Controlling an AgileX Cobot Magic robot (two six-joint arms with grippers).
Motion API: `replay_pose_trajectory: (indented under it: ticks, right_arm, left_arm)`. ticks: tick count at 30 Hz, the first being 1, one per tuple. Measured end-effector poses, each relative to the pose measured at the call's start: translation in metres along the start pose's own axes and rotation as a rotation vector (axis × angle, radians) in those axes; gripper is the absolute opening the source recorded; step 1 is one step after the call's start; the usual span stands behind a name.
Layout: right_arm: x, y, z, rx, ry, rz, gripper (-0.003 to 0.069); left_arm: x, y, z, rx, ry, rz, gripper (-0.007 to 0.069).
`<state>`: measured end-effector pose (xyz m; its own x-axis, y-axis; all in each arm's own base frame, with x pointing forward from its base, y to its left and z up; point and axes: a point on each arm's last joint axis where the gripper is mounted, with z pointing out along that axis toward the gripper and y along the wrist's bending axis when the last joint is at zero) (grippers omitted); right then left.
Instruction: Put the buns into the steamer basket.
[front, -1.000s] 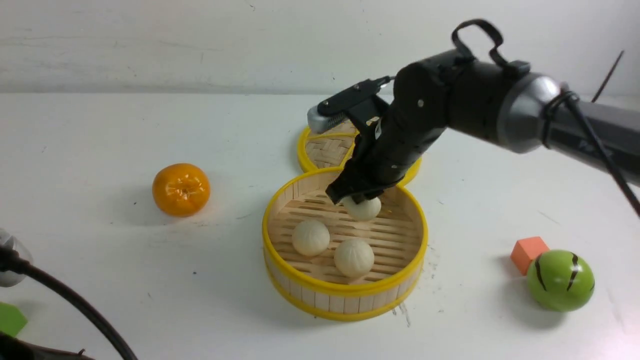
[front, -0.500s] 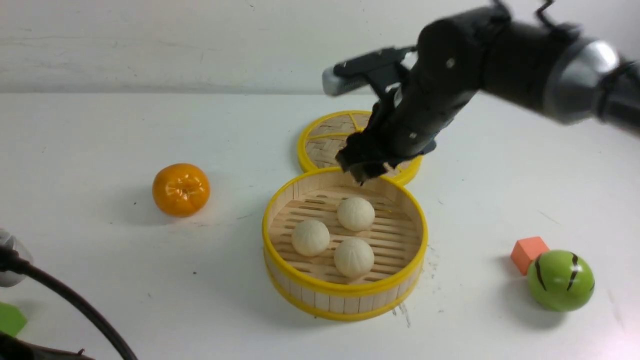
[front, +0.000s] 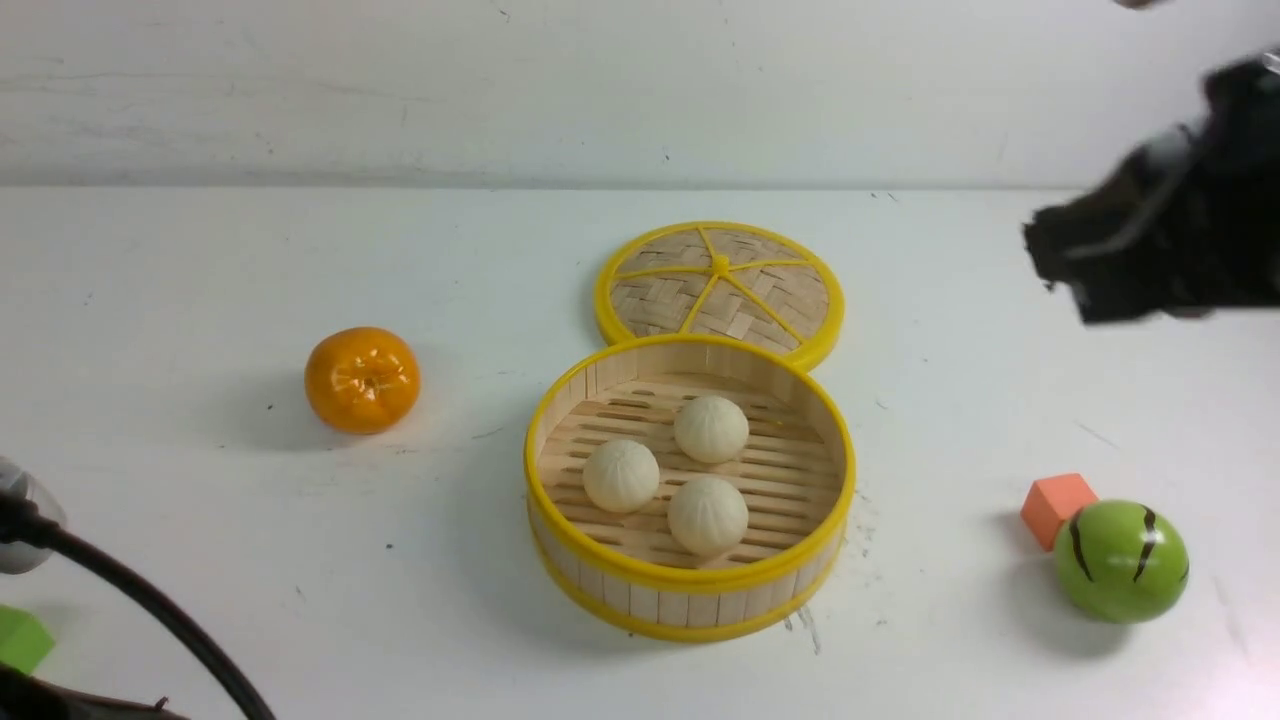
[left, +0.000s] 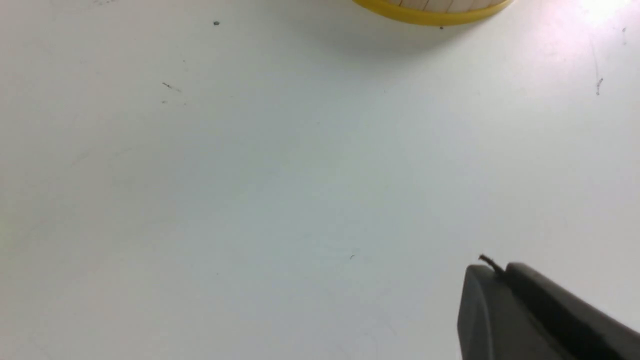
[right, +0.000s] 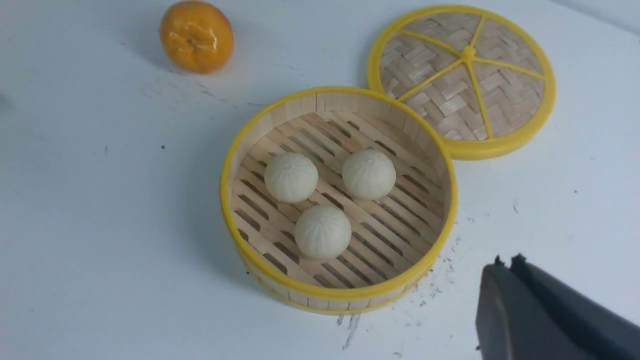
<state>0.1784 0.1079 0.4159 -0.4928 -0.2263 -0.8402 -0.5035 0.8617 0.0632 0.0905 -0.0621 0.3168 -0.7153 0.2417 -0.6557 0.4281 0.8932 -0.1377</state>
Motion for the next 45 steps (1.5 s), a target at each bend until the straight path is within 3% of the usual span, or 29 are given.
replay_pose_trajectory:
  ticks: [8, 16, 21, 27, 33, 41, 45]
  right_arm:
    - [0.056, 0.001, -0.044, -0.042, -0.122, 0.039, -0.0018]
    - [0.079, 0.000, -0.064, -0.034, -0.135, 0.023, -0.0018]
    - [0.085, -0.003, -0.069, 0.001, -0.162, -0.010, -0.0022]
    - [0.122, -0.008, -0.054, 0.020, -0.275, -0.023, -0.0022]
    - [0.194, -0.025, -0.040, 0.183, -0.489, 0.042, -0.0022]
    - [0.262, -0.042, -0.023, 0.483, -0.464, 0.165, -0.0022]
    - [0.280, -0.046, -0.012, 0.527, -0.414, 0.213, -0.0022]
  left_arm:
    - [0.000, 0.000, 0.000, 0.000, 0.000, 0.000, 0.0021]
    - [0.000, 0.000, 0.000, 0.000, 0.000, 0.000, 0.0033]
    - [0.000, 0.000, 0.000, 0.000, 0.000, 0.000, 0.0038]
    - [0.000, 0.000, 0.000, 0.000, 0.000, 0.000, 0.0039]
    - [0.000, 0.000, 0.000, 0.000, 0.000, 0.000, 0.0050]
    - [0.000, 0.000, 0.000, 0.000, 0.000, 0.000, 0.0053]
    - [0.000, 0.000, 0.000, 0.000, -0.001, 0.000, 0.0054]
